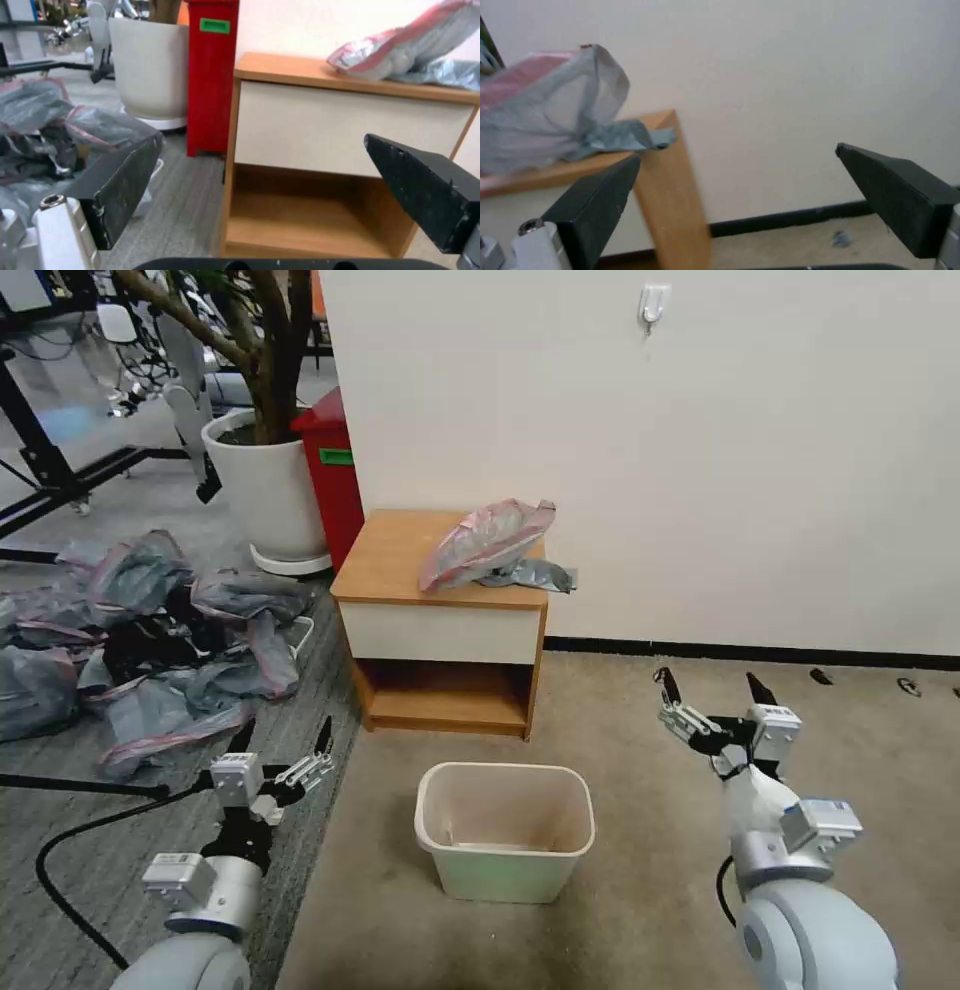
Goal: Pick up the garbage bag from the table and place it over the trash can.
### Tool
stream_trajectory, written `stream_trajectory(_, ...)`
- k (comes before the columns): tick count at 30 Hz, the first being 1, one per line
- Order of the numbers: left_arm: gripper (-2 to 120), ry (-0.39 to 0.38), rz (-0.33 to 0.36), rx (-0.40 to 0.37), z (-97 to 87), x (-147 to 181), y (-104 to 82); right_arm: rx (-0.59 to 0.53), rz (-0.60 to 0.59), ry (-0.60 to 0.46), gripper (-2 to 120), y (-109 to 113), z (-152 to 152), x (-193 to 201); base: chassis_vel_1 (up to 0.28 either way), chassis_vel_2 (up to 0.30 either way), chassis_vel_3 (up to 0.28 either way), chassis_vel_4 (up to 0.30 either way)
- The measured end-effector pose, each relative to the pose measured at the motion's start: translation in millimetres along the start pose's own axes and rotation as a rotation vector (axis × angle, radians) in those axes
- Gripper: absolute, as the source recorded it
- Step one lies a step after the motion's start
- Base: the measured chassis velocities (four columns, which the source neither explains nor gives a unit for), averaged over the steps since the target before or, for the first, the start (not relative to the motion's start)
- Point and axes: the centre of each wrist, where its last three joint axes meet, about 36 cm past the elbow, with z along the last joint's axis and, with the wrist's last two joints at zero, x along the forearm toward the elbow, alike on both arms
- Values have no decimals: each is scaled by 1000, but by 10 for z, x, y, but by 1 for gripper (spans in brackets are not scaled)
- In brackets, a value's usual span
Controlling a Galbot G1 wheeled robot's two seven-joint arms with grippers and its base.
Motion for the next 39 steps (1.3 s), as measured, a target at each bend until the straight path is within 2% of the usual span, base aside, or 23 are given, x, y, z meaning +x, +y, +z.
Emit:
stream_trajectory(1,100,0,0,0,0,0,0,0,0,0,100,0,0,0,0,0,0,0)
stream_trajectory(4,100,-8,-4,14,27,-7,11,-168,-6,46,100,101,-41,-135,0,0,0,0)
stream_trajectory(5,100,-8,-4,14,27,-7,11,-168,-6,46,100,101,-41,-135,0,0,0,0)
stream_trajectory(6,100,-10,-7,16,37,-7,14,-274,-13,75,100,158,-94,-216,0,0,0,0)
stream_trajectory(9,100,-9,-16,21,64,2,19,-476,-46,141,100,263,-208,-411,0,0,0,0)
stream_trajectory(10,100,-9,-16,21,64,2,19,-476,-46,141,100,263,-208,-411,0,0,0,0)
stream_trajectory(14,100,-3,-28,27,108,5,31,-749,-93,256,100,376,-346,-754,0,0,0,0)
stream_trajectory(15,100,-3,-28,27,108,5,31,-749,-93,256,100,376,-346,-754,0,0,0,0)
stream_trajectory(19,100,3,-43,39,168,-13,55,-940,-99,348,100,419,-348,-1193,0,0,0,0)
stream_trajectory(20,100,3,-43,39,168,-13,55,-940,-99,348,100,419,-348,-1193,0,0,0,0)
stream_trajectory(25,100,11,-58,49,229,-33,68,-1031,-96,389,100,482,-257,-1668,0,0,0,0)
stream_trajectory(32,100,17,-80,55,284,-48,96,-1021,-103,378,100,566,-231,-2105,0,0,0,0)
stream_trajectory(39,100,22,-90,58,313,-50,105,-995,-96,379,100,636,-143,-2300,0,0,0,0)
